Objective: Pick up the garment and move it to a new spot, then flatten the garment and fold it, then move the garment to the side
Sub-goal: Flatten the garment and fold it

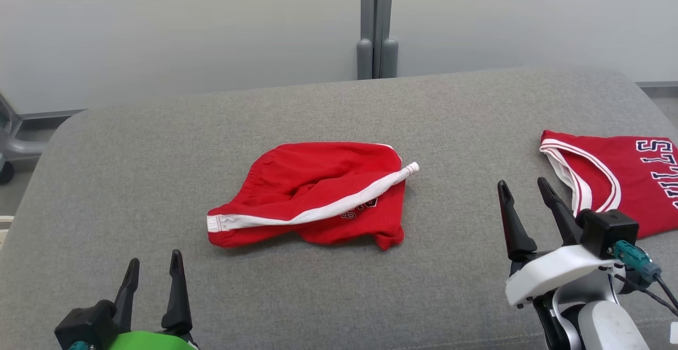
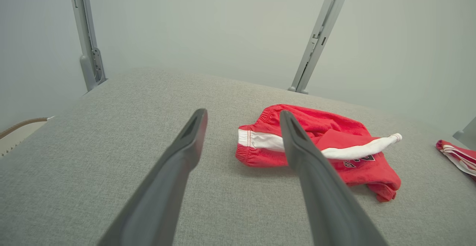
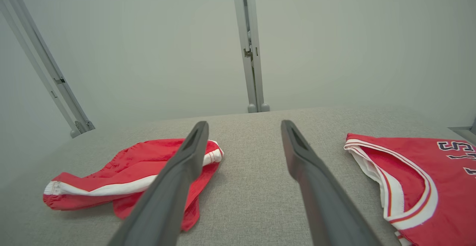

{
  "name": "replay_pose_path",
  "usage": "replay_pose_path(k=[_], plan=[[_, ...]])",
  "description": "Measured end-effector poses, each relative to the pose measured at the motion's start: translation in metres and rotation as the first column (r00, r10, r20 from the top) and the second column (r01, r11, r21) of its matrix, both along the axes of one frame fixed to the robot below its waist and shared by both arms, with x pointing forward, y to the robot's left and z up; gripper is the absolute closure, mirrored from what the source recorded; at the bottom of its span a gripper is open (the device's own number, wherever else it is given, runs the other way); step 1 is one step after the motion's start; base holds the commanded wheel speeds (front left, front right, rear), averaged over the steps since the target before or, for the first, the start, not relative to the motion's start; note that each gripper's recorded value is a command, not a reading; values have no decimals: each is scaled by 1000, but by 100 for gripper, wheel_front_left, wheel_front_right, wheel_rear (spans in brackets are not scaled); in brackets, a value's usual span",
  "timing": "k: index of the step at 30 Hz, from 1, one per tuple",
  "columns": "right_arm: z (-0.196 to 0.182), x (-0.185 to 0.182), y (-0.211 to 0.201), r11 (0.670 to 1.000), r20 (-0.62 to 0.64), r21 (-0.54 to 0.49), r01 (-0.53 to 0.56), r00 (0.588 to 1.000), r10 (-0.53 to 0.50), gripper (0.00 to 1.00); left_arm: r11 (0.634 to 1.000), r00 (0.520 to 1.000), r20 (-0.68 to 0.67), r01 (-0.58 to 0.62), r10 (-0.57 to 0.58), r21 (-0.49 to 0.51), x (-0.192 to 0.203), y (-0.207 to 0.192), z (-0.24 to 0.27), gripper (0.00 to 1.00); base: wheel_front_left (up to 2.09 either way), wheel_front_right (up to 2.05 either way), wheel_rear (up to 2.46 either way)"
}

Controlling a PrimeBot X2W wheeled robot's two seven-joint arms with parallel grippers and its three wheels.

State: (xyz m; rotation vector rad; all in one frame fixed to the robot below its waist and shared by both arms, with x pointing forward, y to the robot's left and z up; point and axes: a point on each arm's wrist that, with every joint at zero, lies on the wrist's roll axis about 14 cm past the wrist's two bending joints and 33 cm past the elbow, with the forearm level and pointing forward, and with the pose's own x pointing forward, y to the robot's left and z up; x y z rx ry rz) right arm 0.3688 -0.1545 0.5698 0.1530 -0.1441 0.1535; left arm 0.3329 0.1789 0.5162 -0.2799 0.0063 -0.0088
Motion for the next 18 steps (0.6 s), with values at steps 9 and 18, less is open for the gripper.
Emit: replay_pose_path(k=[9, 18], plan=[[-9, -3, 5, 1000, -26, 12, -14, 1000, 14, 0, 1000, 1000, 6, 7, -7, -7, -4, -3, 3, 0, 0, 0, 0], [-10, -1, 7, 1000, -29, 16, -22, 999, 22, 0, 1000, 1000, -27, 15, -16, -23, -6, -5, -3, 0, 0, 0, 0]])
